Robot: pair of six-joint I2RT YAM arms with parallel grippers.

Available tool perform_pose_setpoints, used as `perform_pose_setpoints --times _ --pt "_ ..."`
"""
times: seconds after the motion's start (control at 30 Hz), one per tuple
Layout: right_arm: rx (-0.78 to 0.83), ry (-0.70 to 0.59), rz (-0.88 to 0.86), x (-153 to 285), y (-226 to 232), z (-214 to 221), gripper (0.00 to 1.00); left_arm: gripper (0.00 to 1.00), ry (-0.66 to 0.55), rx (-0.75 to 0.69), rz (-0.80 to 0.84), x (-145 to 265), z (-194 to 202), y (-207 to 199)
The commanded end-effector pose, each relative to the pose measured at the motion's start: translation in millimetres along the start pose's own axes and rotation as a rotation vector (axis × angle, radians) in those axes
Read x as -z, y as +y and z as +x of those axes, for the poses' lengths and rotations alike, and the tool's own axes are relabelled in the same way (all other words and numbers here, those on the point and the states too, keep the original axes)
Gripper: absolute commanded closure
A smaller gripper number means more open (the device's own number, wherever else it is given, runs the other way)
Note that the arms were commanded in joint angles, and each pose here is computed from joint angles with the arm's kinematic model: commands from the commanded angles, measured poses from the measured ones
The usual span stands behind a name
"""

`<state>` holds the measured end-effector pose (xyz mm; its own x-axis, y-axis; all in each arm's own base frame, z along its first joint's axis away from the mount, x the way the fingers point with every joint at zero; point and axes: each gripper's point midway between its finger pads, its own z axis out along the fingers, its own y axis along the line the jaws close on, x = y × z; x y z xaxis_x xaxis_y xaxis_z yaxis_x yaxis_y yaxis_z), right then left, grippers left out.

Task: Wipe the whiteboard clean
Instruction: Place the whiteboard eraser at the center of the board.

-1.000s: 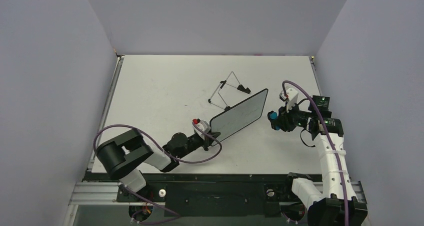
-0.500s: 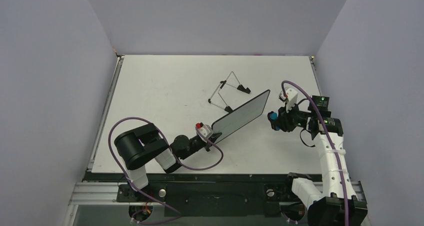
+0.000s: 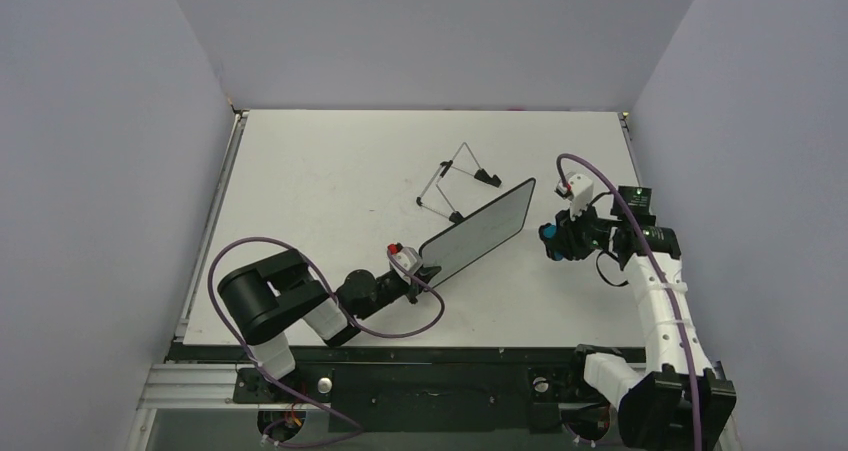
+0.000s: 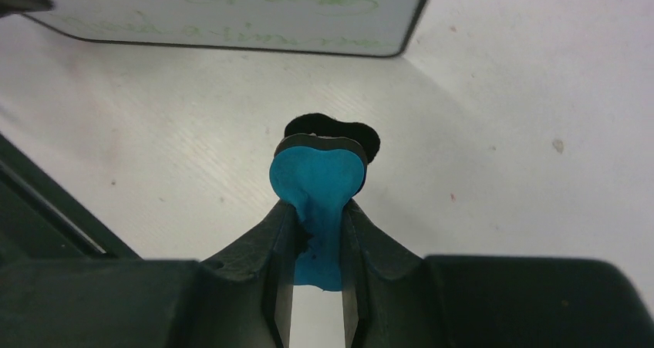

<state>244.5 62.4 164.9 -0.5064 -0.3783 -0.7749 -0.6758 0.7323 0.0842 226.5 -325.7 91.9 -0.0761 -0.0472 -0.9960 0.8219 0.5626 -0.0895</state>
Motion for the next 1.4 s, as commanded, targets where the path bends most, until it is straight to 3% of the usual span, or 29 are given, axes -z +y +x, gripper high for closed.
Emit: perform_pose_setpoints --times 0.0,0.1,0.27,0.6,0.67,0.83,0.93,1.03,1.17,1.23,1.3,1.37 --pt "-0.164 0.160 0.205 -12 -56 31 1.00 1.00 -0.085 0.000 0.014 -1 -27 -4" --pt "-0.266 0.255 0.280 -20 -78 50 1.00 1.00 -0.081 -0.003 0.020 -1 -26 -5" --pt "-0.314 0.290 0.361 -36 -101 60 1.00 1.00 -0.070 -0.005 0.022 2 -23 -5" --pt "-0.388 0.489 0.352 -65 -116 106 0.87 1.00 -0.060 -0.004 0.029 6 -21 -6" --pt "-0.403 0.507 0.337 -68 -115 110 0.79 1.00 -0.061 -0.003 0.031 6 -21 -7" --pt "-0.410 0.503 0.298 -62 -108 104 0.40 1.00 -0.063 -0.002 0.035 7 -22 -7" --pt "-0.366 0.468 0.304 -47 -107 91 0.25 1.00 -0.062 -0.002 0.043 8 -22 -9" --pt "-0.279 0.414 0.325 -23 -106 68 0.21 1.00 -0.053 -0.004 0.050 8 -20 -10" --pt "-0.088 0.340 0.224 8 -85 23 0.19 1.00 -0.051 0.001 0.064 8 -19 -12" --pt "0.102 0.298 0.076 24 -53 -3 0.19 1.00 -0.050 0.003 0.072 9 -19 -14" --pt "0.420 0.251 -0.080 36 -18 -29 0.17 1.00 -0.044 0.003 0.083 9 -18 -16" --pt "0.670 0.173 -0.194 40 19 -53 0.08 1.00 -0.033 0.004 0.099 9 -16 -18"
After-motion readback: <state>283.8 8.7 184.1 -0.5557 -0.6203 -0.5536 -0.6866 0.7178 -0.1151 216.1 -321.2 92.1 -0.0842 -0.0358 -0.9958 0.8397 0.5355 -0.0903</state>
